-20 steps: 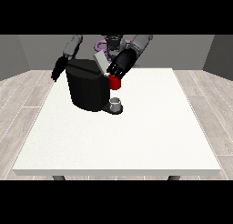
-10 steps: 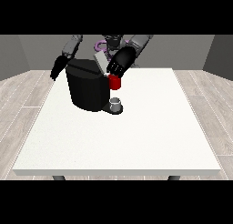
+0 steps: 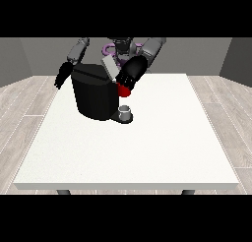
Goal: Insert the coffee pod into the coffee machine and close the lid
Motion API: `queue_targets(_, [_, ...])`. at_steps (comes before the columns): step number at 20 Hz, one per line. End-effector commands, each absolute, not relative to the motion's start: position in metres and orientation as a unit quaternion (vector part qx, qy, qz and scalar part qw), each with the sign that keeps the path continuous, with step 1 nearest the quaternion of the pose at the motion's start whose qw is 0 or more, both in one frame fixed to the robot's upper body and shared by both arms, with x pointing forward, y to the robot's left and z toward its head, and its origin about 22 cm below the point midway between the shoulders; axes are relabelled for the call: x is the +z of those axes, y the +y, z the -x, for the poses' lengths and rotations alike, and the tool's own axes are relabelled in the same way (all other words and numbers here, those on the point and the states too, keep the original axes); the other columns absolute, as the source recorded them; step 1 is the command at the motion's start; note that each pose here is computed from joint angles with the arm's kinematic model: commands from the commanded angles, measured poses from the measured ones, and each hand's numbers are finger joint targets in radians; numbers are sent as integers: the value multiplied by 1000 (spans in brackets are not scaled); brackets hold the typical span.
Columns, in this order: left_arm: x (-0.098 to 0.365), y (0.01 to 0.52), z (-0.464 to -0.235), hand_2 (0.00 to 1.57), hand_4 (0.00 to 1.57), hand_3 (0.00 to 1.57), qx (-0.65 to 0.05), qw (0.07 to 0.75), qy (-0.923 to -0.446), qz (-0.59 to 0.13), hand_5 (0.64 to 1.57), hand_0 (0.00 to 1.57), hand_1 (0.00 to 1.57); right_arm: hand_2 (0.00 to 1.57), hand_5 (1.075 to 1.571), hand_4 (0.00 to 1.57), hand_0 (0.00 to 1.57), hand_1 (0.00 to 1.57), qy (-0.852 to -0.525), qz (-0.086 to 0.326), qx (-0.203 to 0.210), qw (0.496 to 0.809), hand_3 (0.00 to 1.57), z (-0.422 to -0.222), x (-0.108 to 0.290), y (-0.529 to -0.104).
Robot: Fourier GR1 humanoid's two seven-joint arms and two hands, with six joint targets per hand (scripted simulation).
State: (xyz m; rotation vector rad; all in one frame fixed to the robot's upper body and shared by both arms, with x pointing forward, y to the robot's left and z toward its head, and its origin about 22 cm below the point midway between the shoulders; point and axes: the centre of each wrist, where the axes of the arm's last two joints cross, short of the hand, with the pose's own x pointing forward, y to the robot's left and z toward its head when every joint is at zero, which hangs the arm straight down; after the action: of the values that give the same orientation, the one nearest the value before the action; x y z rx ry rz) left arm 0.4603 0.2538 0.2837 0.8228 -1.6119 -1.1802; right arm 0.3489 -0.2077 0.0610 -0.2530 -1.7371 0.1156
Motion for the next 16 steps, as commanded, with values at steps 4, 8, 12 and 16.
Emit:
queue_targets(4, [294, 253, -460, 1145, 0, 953, -462, 450, -687, -336, 1571, 1150, 1150, 0, 1571, 85, 0, 0, -768, 113, 46, 629, 0, -355, 72, -209])
queue_targets(8, [287, 246, -462, 1210, 0, 954, -449, 443, -698, -339, 1571, 1247, 1247, 0, 1571, 109, 0, 0, -765, 118, 59, 630, 0, -352, 63, -212])
queue_targets(12, [275, 229, -464, 1211, 0, 967, -458, 441, -692, -342, 1571, 1232, 1232, 0, 1571, 218, 0, 0, -759, 124, 66, 636, 0, -356, 74, -202])
queue_targets(16, [286, 263, -460, 1115, 0, 841, -459, 411, -697, -368, 1571, 1144, 1144, 0, 1571, 185, 0, 0, -769, 114, 73, 625, 0, -351, 76, -198])
